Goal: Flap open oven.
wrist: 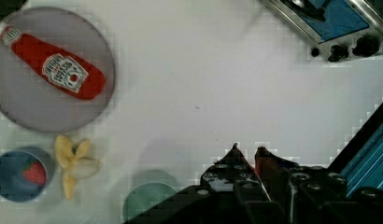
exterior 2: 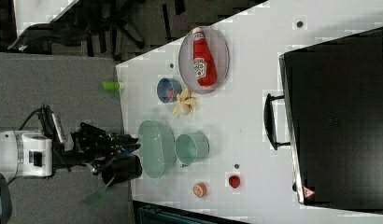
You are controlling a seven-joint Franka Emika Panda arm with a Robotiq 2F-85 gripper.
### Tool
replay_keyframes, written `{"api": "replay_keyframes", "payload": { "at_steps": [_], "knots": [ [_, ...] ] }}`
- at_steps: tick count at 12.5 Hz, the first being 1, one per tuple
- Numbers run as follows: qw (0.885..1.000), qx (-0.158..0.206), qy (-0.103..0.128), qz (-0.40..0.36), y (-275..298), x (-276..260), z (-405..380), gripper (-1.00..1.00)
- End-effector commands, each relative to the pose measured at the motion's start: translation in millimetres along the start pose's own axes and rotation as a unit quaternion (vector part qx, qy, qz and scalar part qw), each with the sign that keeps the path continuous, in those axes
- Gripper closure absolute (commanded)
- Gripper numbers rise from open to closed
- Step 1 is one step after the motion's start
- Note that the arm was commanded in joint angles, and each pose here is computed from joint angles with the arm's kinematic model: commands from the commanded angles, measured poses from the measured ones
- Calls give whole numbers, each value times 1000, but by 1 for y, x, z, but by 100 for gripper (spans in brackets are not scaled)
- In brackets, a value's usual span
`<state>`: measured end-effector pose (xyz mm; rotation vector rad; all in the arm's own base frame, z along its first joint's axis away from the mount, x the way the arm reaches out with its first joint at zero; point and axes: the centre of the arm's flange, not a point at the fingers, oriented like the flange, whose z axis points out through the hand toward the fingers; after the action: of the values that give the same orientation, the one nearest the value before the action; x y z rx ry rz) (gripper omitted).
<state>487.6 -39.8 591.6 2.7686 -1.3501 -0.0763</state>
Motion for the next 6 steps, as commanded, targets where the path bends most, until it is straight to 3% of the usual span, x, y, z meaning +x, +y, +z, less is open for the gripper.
{"api": "replay_keyframes", "payload": {
  "at_steps": [1,3,6],
  "knots": [
    [997,-3,-18,-79,29,24,18,65],
    [988,3,-26,-154,51,44,33,65],
    [967,24,-15,-252,88,81,58,65]
  ]
}}
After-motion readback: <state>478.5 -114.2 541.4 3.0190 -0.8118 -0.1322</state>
